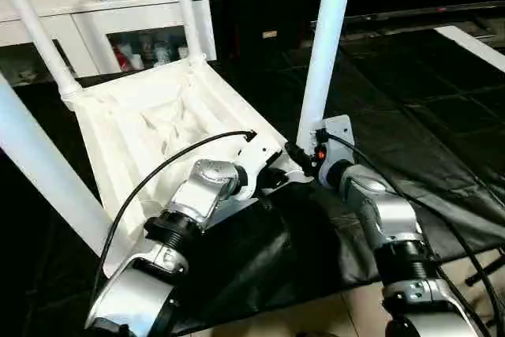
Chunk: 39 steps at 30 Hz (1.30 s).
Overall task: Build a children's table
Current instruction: Rotate leg to tighten
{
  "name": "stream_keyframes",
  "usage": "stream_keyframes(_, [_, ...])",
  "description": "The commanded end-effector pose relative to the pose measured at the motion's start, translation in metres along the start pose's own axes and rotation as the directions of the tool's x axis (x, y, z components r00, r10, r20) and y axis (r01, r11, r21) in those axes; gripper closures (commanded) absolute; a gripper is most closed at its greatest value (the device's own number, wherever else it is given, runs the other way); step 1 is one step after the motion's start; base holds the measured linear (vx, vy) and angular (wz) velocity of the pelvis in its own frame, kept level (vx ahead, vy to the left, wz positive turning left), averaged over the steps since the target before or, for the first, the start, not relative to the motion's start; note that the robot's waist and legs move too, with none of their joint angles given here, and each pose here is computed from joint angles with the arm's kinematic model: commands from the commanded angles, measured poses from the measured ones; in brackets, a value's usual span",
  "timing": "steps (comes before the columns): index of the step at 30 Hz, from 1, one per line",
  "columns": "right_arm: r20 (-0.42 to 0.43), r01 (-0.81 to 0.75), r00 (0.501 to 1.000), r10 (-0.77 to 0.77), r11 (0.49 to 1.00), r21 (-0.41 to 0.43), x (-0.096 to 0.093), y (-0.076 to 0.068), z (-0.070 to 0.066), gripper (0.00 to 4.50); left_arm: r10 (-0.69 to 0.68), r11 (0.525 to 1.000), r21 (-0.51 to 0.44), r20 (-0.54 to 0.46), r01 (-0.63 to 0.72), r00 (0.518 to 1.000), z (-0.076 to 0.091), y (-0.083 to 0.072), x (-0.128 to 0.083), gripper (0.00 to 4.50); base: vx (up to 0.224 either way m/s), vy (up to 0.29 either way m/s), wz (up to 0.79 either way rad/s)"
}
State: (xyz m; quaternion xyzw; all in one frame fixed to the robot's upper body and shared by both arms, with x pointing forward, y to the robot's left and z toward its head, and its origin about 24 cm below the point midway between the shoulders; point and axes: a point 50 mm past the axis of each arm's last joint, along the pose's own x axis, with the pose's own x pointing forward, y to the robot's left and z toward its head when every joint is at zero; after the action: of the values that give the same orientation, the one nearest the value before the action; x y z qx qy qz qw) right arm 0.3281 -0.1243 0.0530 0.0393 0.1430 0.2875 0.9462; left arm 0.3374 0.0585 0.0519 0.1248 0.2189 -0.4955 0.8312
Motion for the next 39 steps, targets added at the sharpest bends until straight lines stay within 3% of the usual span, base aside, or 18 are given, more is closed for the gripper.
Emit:
stream_keyframes(1, [-0.065, -0.158, 0.985, 0.159, 0.987, 0.029, 0.004, 0.022, -0.017, 1.12, -0.041, 0.998, 0.058, 0.027, 0.039, 0.999, 0.009, -0.003, -0.001, 4.50, 0.000, 0.000, 0.00])
stream_keyframes(6, [-0.092, -0.338, 0.939, 0.333, 0.939, -0.055, -0.019, 0.012, -0.017, 0.68, -0.168, 0.977, 0.130, -0.032, 0.171, 0.985, -0.004, -0.004, -0.012, 4.50, 0.000, 0.000, 0.00])
stream_keyframes(13, [-0.121, -0.525, 0.850, 0.513, 0.844, -0.113, -0.042, -0.004, -0.004, 0.20, -0.346, 0.901, 0.245, -0.091, 0.358, 0.934, -0.010, -0.007, -0.027, 4.50, 0.000, 0.000, 0.00])
stream_keyframes(14, [-0.172, -0.619, 0.783, 0.598, 0.775, -0.126, -0.052, -0.006, 0.000, 0.20, -0.415, 0.861, 0.270, -0.116, 0.431, 0.902, -0.011, -0.009, -0.033, 4.50, 0.000, 0.000, 0.00])
stream_keyframes(19, [-0.229, -0.713, 0.698, 0.678, 0.687, -0.139, -0.061, -0.009, 0.004, 0.20, -0.474, 0.807, 0.307, -0.170, 0.504, 0.864, -0.016, -0.009, -0.041, 4.50, 0.000, 0.000, 0.00])
stream_keyframes(21, [-0.267, -0.769, 0.637, 0.723, 0.622, -0.150, -0.063, -0.009, 0.005, 0.20, -0.519, 0.763, 0.329, -0.204, 0.557, 0.830, -0.019, -0.012, -0.046, 4.50, 0.000, 0.000, 0.00])
stream_keyframes(39, [-0.316, -0.841, 0.537, 0.782, 0.526, -0.129, -0.052, -0.004, 0.001, 1.80, -0.577, 0.694, 0.359, -0.240, 0.624, 0.780, -0.021, -0.021, -0.050, 4.50, 0.000, 0.000, 0.00])
